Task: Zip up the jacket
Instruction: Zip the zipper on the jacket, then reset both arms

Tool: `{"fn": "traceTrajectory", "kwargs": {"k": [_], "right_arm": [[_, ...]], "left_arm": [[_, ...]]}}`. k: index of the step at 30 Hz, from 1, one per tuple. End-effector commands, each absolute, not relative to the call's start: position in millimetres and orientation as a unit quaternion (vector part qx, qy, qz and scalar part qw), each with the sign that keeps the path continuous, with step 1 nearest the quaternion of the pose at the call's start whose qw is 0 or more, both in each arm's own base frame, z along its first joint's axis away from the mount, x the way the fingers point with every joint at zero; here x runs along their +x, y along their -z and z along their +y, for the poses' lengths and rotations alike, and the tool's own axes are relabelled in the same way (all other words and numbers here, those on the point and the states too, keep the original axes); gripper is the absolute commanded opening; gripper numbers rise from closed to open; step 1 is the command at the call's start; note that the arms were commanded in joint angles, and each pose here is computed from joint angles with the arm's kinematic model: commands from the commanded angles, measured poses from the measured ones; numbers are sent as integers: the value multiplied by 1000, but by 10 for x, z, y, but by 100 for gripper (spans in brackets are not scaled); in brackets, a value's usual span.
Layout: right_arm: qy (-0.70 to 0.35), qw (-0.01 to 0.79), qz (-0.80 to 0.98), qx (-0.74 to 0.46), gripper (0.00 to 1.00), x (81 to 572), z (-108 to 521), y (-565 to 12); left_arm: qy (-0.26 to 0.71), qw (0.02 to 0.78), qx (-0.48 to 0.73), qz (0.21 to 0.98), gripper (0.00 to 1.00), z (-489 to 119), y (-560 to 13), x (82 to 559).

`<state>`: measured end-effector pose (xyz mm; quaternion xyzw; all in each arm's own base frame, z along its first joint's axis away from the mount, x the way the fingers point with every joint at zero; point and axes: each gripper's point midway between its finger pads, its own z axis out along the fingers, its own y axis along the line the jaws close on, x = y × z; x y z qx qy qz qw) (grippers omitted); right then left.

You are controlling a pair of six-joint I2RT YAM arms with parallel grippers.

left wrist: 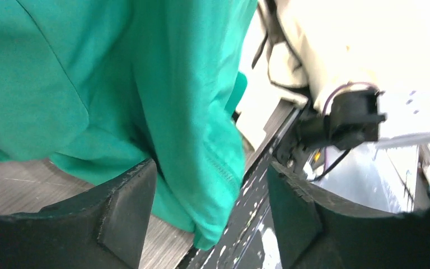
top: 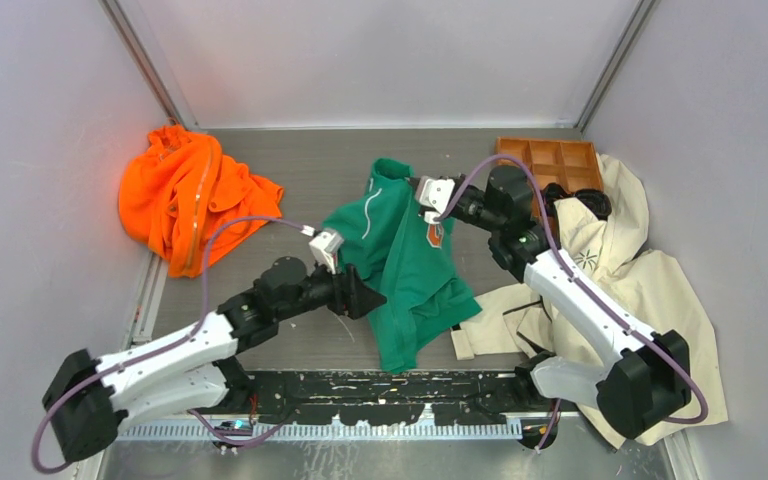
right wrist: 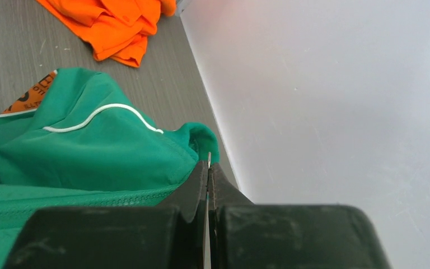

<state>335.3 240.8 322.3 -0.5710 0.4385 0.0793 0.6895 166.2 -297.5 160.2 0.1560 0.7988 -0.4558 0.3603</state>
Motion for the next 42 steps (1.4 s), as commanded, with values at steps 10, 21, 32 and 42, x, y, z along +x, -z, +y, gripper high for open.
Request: {"fn": "traceTrajectory", "kwargs": {"k": [10,21,32,42], "right_arm": [[-83,629,469,-615,50,3132,2317,-2763],[-115,576,652,-479,100,3009,1808,-2944],[-72,489,850,-183,100,2871,920,-3476],[-33,589,808,-20,100,2374,367,-4237]], "left_arm": [[406,482,90,771,80,-2580,-2257,2021],[344,428,127,826,78,-2727,-2219,2181],[353,474,139,795,82,-2689,-3156,2274],[403,494,156,754,85,-2594,-3914,2007]]}}
